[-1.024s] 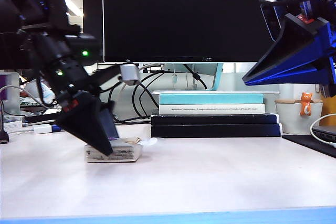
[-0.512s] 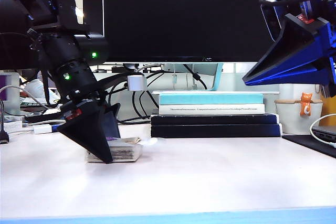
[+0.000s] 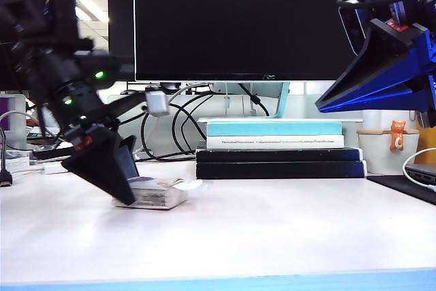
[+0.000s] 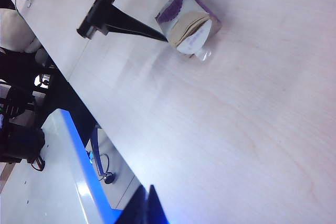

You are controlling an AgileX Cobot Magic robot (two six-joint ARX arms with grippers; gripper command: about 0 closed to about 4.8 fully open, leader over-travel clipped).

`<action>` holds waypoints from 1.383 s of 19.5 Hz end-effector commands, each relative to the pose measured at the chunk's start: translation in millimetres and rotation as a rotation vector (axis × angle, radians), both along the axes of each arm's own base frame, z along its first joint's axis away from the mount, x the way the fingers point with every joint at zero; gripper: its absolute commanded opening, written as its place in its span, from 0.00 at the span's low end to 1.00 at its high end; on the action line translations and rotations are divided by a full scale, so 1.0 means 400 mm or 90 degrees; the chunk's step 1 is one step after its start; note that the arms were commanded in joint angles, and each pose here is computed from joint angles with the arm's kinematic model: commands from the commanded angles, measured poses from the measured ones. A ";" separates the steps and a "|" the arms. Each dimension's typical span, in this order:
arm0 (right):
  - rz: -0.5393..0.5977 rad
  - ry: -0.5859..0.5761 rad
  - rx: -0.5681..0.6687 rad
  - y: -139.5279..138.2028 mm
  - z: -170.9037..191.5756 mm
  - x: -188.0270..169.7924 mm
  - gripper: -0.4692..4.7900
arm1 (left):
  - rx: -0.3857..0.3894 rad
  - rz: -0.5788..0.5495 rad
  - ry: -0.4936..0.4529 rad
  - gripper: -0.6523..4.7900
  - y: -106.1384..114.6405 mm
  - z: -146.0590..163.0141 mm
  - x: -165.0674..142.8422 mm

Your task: Pick up a packet of tissues from the table with the left hand, then take a tissue from it with the right hand.

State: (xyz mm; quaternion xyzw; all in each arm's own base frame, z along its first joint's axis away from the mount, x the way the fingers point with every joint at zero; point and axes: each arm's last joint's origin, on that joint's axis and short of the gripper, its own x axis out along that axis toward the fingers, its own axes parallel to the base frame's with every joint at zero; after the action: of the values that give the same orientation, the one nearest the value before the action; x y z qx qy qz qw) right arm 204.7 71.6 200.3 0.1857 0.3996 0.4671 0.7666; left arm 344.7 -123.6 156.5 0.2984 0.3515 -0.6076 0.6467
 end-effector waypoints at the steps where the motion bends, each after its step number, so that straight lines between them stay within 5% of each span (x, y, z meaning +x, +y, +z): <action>1: 0.002 -0.006 0.001 0.000 0.003 0.001 0.08 | -0.106 -0.019 0.030 0.82 -0.001 -0.025 -0.013; 7: -0.006 -0.001 -0.008 -0.001 -0.001 0.001 0.08 | -0.172 -0.068 0.027 0.82 0.001 -0.149 -0.039; 19: -0.016 0.005 -0.020 -0.002 -0.005 0.001 0.08 | -0.222 -0.013 0.033 0.80 0.069 -0.156 -0.010; 22: -0.016 0.004 -0.020 -0.002 -0.005 0.001 0.08 | -0.233 -0.015 0.044 0.67 0.067 -0.169 -0.011; 24: -0.016 0.004 -0.020 -0.002 -0.005 0.001 0.08 | -0.232 -0.014 0.047 0.49 0.067 -0.173 -0.012; 27: -0.025 -0.001 -0.028 -0.002 -0.005 0.003 0.08 | -0.246 -0.009 0.056 0.49 0.066 -0.165 -0.012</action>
State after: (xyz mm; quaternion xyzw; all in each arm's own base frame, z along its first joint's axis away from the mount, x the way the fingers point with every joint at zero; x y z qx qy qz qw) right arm 204.9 70.7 197.0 0.1813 0.4131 0.4444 0.7739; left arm 345.4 -98.4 97.7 0.1463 0.2080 -0.6914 0.6762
